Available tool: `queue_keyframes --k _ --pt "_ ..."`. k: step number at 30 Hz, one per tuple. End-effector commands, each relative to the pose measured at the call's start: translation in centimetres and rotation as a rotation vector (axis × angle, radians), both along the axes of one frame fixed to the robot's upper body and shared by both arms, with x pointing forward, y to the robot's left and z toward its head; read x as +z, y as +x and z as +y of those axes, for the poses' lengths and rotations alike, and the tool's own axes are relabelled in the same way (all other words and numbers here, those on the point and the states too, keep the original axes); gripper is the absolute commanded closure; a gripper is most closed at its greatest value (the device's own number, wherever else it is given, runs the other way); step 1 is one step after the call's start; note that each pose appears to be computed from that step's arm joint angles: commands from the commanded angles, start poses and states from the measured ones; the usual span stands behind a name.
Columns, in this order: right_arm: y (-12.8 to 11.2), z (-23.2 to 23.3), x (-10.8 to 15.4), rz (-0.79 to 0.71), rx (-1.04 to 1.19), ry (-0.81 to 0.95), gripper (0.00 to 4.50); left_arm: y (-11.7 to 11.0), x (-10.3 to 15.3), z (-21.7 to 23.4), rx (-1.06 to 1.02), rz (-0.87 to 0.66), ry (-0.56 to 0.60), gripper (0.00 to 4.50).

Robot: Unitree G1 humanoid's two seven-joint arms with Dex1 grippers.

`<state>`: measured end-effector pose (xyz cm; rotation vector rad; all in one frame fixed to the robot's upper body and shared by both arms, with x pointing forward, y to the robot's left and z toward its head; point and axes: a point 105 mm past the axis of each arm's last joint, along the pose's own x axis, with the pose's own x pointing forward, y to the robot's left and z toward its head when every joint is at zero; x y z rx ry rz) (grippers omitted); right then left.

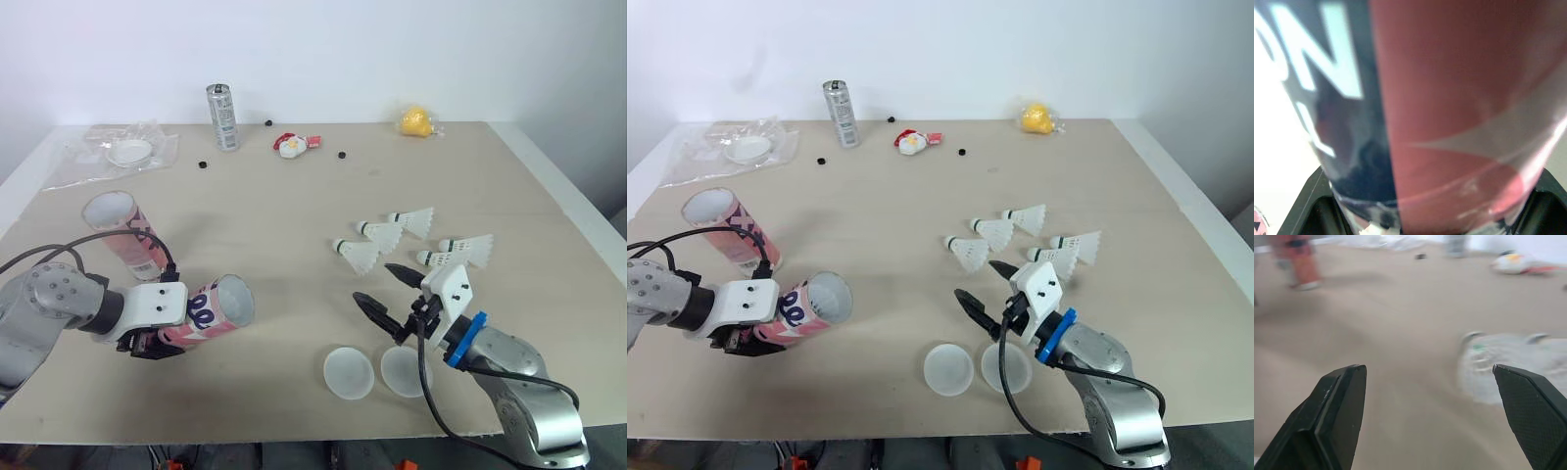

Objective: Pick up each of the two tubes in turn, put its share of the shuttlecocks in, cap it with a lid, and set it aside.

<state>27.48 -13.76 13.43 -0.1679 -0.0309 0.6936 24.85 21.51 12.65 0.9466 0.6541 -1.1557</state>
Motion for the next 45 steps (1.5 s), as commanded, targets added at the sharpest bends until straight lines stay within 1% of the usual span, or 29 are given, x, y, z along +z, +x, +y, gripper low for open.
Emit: queue_keyframes --k 1,6,14,17,20,22,23,24,25,28,32,34,36,39,40,42,45 --pt "1.8 0.2 -1.1 0.006 -0.066 -0.039 0.08 -0.3 -0.6 -0.4 -0.016 0.020 -0.002 1.57" --pt "3.9 2.2 -2.5 0.043 -0.071 -0.022 0.08 -0.3 -0.4 -0.4 -0.016 0.014 0.000 1.57" --pt "6.7 4.1 -2.0 0.031 -0.117 0.062 0.08 -0.5 -0.3 -0.5 -0.003 0.002 -0.008 1.57" --pt "7.2 3.9 -2.4 0.038 -0.145 0.077 0.85 -0.5 -0.3 -0.5 -0.001 -0.001 -0.012 1.57" --pt "7.5 3.8 -2.7 0.050 -0.156 0.100 2.21 -0.5 -0.2 -0.7 -0.004 -0.007 -0.019 1.57" --pt "7.5 3.8 -2.6 0.049 -0.157 0.115 3.27 -0.5 -0.3 -0.7 -0.005 -0.006 -0.021 1.57" --pt "7.4 3.9 -2.4 0.047 -0.153 0.122 3.88 -0.5 -0.3 -0.7 -0.006 -0.005 -0.022 1.57" --pt "7.4 4.0 -2.3 0.045 -0.152 0.129 4.30 -0.5 -0.4 -0.7 -0.006 -0.005 -0.022 1.57" --pt "7.4 4.1 -2.2 0.043 -0.144 0.135 4.47 -0.5 -0.4 -0.7 -0.006 -0.004 -0.022 1.57" --pt "7.1 4.4 -1.7 0.041 -0.122 0.153 4.47 -0.6 -0.5 -0.7 -0.008 -0.003 -0.021 1.57" --pt "5.0 5.5 0.3 0.004 0.031 0.169 4.47 -0.5 -0.6 -0.6 -0.007 0.001 -0.021 1.57" --pt "2.9 6.6 2.2 -0.011 0.212 0.154 4.47 -0.5 -0.6 -0.5 -0.007 0.001 -0.019 1.57" --pt "1.4 7.1 3.1 -0.003 0.328 0.139 4.47 -0.4 -0.6 -0.5 -0.008 0.001 -0.018 1.57" --pt "-1.9 8.4 5.2 0.001 0.611 0.064 4.47 -0.3 -0.7 -0.5 -0.009 0.002 -0.015 1.57" --pt "-2.8 8.8 5.4 0.004 0.688 0.018 4.47 -0.2 -0.7 -0.5 -0.009 0.002 -0.015 1.57" --pt "-3.8 9.5 5.3 0.008 0.793 -0.063 4.47 -0.1 -0.7 -0.5 -0.009 0.003 -0.016 1.57" --pt "-3.9 11.0 4.8 -0.028 0.888 -0.157 4.47 0.1 -0.7 -0.5 -0.014 0.004 -0.018 1.57"
